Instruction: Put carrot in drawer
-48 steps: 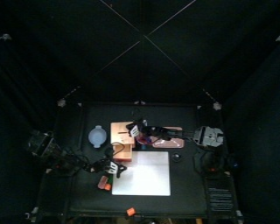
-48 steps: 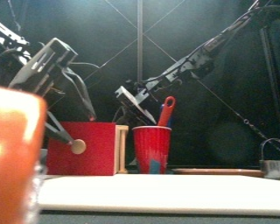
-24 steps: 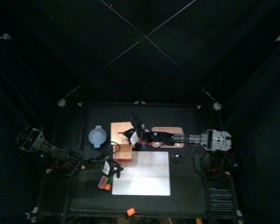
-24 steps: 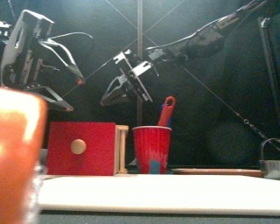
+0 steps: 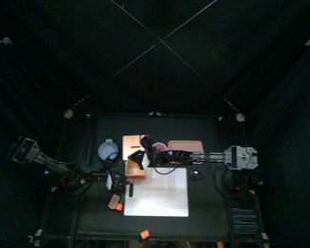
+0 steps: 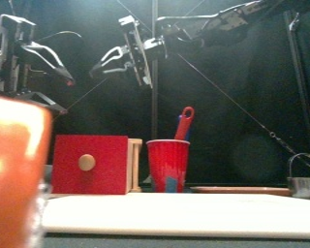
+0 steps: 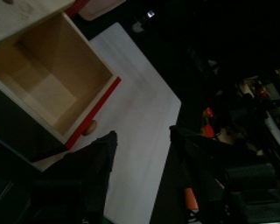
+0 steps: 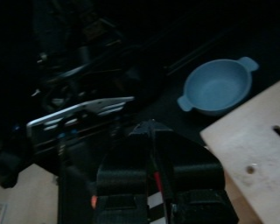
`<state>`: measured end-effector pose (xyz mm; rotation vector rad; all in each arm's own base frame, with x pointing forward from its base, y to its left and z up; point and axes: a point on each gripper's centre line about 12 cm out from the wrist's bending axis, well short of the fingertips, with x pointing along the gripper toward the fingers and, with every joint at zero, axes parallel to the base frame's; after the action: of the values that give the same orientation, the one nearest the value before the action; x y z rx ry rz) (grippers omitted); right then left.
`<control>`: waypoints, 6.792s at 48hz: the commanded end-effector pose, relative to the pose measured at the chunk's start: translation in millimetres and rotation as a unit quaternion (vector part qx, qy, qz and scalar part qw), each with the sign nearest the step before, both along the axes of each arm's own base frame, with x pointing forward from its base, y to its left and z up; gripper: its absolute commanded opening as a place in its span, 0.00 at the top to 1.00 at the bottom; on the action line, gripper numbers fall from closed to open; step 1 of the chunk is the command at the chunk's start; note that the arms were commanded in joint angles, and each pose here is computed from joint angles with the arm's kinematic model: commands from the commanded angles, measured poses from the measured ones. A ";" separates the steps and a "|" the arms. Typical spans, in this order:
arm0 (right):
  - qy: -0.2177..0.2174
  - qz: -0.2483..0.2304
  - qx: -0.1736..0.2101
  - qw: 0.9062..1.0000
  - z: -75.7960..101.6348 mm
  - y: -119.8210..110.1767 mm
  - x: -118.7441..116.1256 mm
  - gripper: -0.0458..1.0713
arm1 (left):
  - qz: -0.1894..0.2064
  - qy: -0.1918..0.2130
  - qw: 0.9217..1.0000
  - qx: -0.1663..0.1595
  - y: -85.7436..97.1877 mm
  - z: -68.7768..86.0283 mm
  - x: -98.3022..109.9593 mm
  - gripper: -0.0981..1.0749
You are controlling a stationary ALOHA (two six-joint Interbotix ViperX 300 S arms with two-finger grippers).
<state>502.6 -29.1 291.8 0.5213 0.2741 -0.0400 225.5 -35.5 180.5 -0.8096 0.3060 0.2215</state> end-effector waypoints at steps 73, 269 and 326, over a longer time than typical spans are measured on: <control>0.097 0.072 0.002 0.993 -104.2 165.9 48.3 0.05 | 0.068 -0.036 0.995 0.056 53.6 -0.9 -30.6 0.17; 0.272 -0.043 -0.050 0.960 -149.1 167.4 117.1 0.12 | 0.059 0.014 0.997 0.049 54.2 -24.3 -43.1 0.17; 0.262 -0.132 -0.172 0.940 -30.9 80.0 55.8 0.38 | 0.058 0.011 0.997 0.054 55.4 -22.8 -43.3 0.17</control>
<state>570.5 70.2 219.6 0.1585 0.7631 -0.4666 179.0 18.7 152.3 -0.7229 0.2865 0.3548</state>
